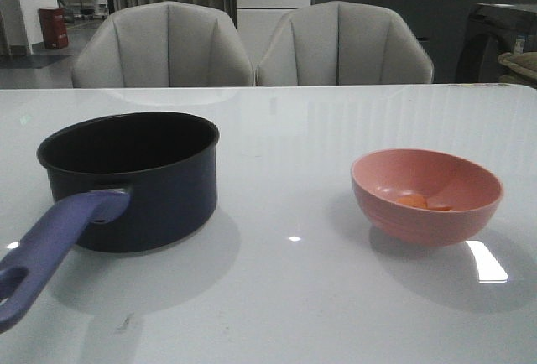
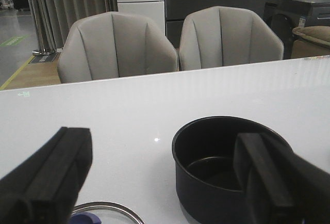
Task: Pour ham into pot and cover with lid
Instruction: 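Grasp the rim of the pink bowl with the right gripper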
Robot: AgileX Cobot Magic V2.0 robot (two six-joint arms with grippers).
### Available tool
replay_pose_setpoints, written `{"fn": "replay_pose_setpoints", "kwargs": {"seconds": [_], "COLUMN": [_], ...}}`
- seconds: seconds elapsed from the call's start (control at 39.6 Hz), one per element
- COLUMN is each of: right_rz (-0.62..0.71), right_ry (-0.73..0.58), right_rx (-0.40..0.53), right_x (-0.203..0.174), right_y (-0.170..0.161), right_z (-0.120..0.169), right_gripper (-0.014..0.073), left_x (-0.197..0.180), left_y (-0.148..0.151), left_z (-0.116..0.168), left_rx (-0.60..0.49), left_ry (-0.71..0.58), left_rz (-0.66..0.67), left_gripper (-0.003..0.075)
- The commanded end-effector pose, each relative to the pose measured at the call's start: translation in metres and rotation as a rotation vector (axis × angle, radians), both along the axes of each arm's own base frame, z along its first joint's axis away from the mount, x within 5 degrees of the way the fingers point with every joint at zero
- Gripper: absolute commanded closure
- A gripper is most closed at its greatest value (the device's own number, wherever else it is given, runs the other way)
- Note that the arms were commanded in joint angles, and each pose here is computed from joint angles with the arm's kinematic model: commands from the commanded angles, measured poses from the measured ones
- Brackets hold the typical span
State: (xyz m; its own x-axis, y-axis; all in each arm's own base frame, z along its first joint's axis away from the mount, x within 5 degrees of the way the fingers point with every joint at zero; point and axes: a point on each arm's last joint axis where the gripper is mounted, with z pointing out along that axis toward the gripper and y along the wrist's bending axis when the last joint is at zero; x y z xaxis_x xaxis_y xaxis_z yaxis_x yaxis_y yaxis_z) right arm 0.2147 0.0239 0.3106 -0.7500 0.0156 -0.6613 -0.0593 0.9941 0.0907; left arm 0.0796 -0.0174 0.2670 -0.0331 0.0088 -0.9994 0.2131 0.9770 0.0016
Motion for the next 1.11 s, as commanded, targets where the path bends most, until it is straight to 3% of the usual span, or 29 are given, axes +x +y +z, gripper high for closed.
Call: {"fn": "replay_pose_setpoints", "kwargs": {"seconds": [0.0, 0.38, 0.66, 0.86, 0.96, 1.08], "right_rz": [0.002, 0.024, 0.027, 0.05, 0.071, 0.079], "right_ry": [0.038, 0.287, 0.399, 0.443, 0.461, 0.493], "right_rx": [-0.001, -0.015, -0.02, 0.026, 0.054, 0.067], "right_x": [0.028, 0.107, 0.14, 0.157, 0.162, 0.167], "right_y": [0.002, 0.01, 0.013, 0.019, 0.022, 0.024], "right_z": [0.015, -0.025, -0.064, -0.083, -0.092, -0.098], "right_gripper": [0.0012, 0.0012, 0.0012, 0.002, 0.0106, 0.033], "left_x": [0.0, 0.0, 0.0, 0.0, 0.0, 0.0], "left_y": [0.0, 0.0, 0.0, 0.0, 0.0, 0.0], "left_z": [0.015, 0.015, 0.015, 0.015, 0.015, 0.015], "left_rx": [-0.023, -0.023, -0.023, -0.023, -0.023, -0.023], "left_ry": [-0.084, -0.084, -0.084, -0.084, -0.084, -0.084], "left_rz": [-0.006, -0.006, -0.006, -0.006, -0.006, -0.006], "left_gripper": [0.0115, 0.0115, 0.0115, 0.0115, 0.0115, 0.0115]}}
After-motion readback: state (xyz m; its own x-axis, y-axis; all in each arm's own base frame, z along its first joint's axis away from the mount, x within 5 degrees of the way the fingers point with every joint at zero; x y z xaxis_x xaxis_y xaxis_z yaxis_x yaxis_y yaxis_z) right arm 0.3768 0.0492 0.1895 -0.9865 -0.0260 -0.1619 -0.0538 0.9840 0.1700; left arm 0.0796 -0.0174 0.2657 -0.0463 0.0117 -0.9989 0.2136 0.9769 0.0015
